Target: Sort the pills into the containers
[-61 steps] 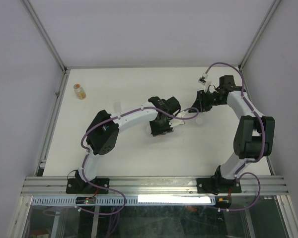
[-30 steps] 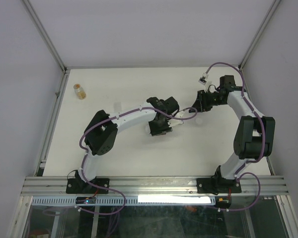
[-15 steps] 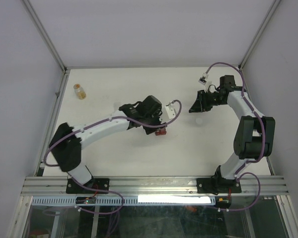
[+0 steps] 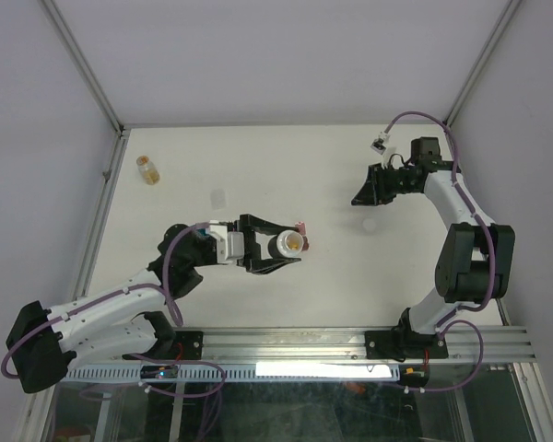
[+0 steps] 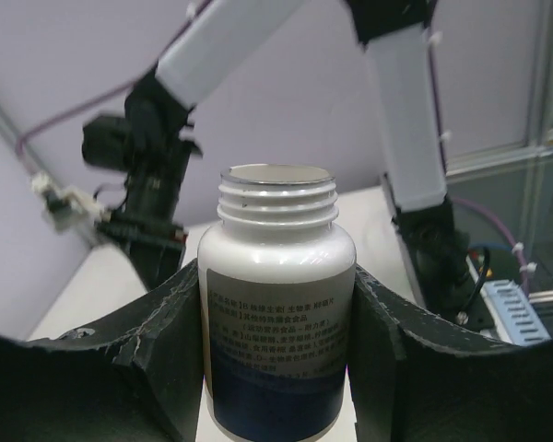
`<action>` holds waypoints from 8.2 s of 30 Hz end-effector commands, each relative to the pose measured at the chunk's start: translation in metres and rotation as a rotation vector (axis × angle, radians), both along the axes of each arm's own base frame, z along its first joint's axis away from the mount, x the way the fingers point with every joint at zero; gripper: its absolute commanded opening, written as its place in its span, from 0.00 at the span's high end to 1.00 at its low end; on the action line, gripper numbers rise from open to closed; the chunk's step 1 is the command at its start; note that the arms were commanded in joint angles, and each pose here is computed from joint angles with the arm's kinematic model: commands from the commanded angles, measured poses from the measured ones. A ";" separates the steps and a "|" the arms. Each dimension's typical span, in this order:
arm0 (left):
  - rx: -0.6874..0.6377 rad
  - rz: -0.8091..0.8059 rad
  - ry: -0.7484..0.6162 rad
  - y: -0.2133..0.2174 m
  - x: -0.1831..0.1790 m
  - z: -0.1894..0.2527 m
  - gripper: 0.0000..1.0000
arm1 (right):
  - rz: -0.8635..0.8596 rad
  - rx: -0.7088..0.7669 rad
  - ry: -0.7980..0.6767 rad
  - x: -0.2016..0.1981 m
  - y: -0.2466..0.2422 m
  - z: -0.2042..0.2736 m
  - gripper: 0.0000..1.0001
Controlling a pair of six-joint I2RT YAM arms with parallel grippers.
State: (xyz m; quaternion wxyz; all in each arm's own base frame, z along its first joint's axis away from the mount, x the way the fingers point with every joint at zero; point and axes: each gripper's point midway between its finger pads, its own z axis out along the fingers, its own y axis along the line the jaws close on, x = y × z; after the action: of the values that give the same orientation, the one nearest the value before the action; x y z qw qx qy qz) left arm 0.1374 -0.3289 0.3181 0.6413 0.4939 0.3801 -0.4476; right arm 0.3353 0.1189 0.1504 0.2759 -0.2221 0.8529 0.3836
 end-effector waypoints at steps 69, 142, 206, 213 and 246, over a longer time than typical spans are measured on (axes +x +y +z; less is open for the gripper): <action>0.301 -0.043 -0.824 -0.043 -0.029 -0.077 1.00 | 0.003 0.033 -0.077 0.001 0.002 0.026 0.67; 1.262 0.342 0.470 0.004 0.128 -0.239 1.00 | 0.018 0.044 -0.084 -0.002 0.003 0.030 0.67; 1.579 0.478 0.568 0.002 0.127 -0.253 1.00 | 0.027 0.078 -0.096 -0.006 0.001 0.039 0.67; 1.592 0.496 0.541 0.000 0.130 -0.251 1.00 | 0.030 0.083 -0.096 -0.006 0.002 0.040 0.67; 1.721 0.525 0.453 0.032 0.121 -0.249 0.98 | 0.028 0.090 -0.095 -0.006 0.001 0.041 0.67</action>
State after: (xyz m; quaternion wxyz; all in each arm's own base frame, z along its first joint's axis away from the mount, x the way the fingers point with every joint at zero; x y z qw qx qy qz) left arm 0.2620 -0.3012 0.0515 0.0328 0.5908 0.8041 0.0564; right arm 0.3258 0.1200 0.1645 0.2829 -0.2186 0.8368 0.4146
